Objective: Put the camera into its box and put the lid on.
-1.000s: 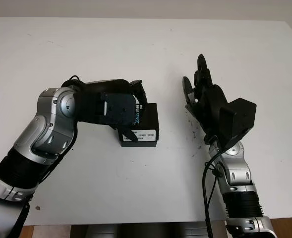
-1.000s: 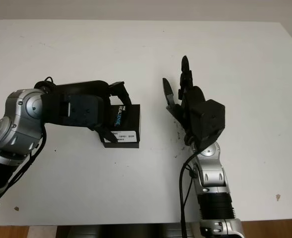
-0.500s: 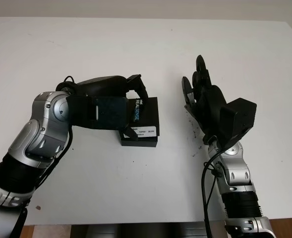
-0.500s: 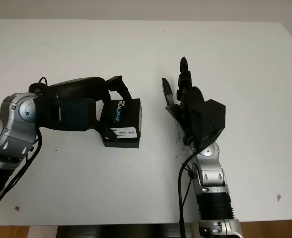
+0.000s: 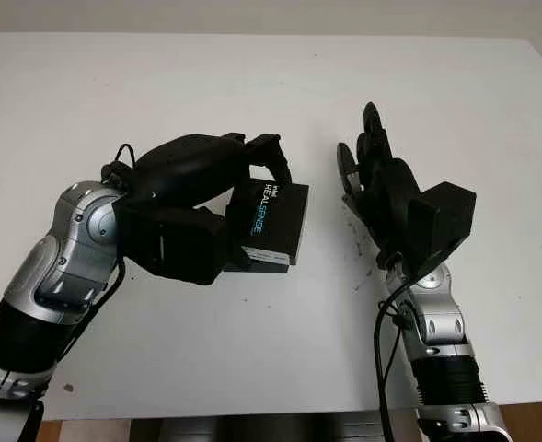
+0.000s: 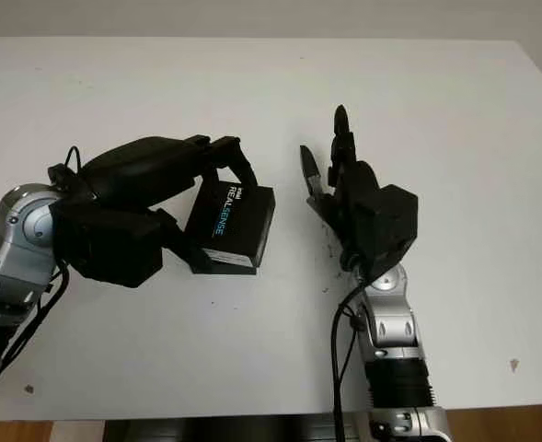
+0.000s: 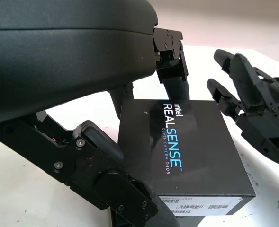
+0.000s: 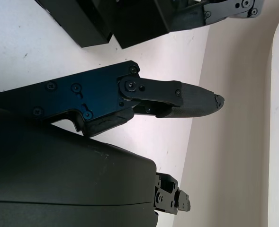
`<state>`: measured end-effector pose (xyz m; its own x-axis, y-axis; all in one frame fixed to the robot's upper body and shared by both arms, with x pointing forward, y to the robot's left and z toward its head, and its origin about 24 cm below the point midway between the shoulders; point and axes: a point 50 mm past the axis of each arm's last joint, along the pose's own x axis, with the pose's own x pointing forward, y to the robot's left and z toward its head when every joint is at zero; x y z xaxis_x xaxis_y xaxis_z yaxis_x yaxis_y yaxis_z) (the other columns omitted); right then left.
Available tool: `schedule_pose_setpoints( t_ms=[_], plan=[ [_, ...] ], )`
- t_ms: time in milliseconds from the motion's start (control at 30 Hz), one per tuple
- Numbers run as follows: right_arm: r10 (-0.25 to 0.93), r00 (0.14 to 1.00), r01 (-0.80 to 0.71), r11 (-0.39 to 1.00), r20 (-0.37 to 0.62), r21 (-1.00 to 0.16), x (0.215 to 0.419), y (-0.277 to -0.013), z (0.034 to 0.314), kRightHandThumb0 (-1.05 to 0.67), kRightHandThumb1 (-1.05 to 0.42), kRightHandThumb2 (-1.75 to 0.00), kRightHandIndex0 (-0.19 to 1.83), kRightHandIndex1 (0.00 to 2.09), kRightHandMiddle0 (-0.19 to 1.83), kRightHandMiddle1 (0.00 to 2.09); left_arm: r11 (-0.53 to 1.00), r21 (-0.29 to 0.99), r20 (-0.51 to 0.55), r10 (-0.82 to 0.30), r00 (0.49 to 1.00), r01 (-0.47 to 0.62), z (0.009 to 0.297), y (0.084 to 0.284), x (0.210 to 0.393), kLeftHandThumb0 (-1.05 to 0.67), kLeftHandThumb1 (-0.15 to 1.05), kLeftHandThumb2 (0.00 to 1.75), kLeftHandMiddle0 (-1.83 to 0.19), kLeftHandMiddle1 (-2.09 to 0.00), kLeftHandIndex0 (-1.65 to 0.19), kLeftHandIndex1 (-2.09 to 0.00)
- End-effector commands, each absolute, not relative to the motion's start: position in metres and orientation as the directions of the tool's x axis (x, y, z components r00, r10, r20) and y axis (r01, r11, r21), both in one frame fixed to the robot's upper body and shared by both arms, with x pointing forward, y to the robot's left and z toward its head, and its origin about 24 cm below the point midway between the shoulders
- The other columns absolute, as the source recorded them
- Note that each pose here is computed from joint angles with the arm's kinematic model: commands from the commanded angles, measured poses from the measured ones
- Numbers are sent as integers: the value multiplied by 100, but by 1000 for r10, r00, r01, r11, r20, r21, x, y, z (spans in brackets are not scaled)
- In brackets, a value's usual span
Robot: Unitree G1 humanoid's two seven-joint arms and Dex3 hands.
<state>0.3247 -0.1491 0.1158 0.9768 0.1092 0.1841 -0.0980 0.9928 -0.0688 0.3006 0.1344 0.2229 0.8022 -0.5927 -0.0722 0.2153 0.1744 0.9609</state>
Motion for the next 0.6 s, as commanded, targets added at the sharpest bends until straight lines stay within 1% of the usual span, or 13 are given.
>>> schedule_pose_setpoints(
  t_ms=[0, 133, 267, 367, 567],
  plan=[
    [112, 971, -99, 992, 210, -72, 323, -149, 120, -72, -105, -49, -19, 3, -17, 5, 194, 953, -81, -581, 810, 234, 226, 135, 297, -15, 94, 5, -39, -187, -22, -176],
    [108, 973, -95, 993, 206, -73, 322, -148, 119, -71, -105, -49, -19, 3, -17, 5, 248, 924, -121, -536, 836, 292, 225, 137, 300, -15, 93, 5, -42, -180, -25, -172],
    [107, 972, -95, 993, 211, -66, 321, -149, 119, -71, -105, -49, -19, 3, -17, 5, 292, 896, -155, -499, 853, 334, 224, 139, 303, -13, 94, 5, -35, -173, -25, -171],
    [101, 972, -87, 993, 211, -76, 321, -148, 120, -71, -105, -49, -19, 4, -16, 6, 303, 878, -203, -468, 860, 371, 224, 140, 305, -13, 95, 6, -27, -167, -22, -172],
    [110, 971, -98, 993, 211, -69, 321, -146, 120, -71, -105, -49, -19, 3, -17, 5, 347, 850, -241, -414, 878, 396, 225, 142, 307, -16, 94, 5, -22, -175, -20, -180]
  ],
)
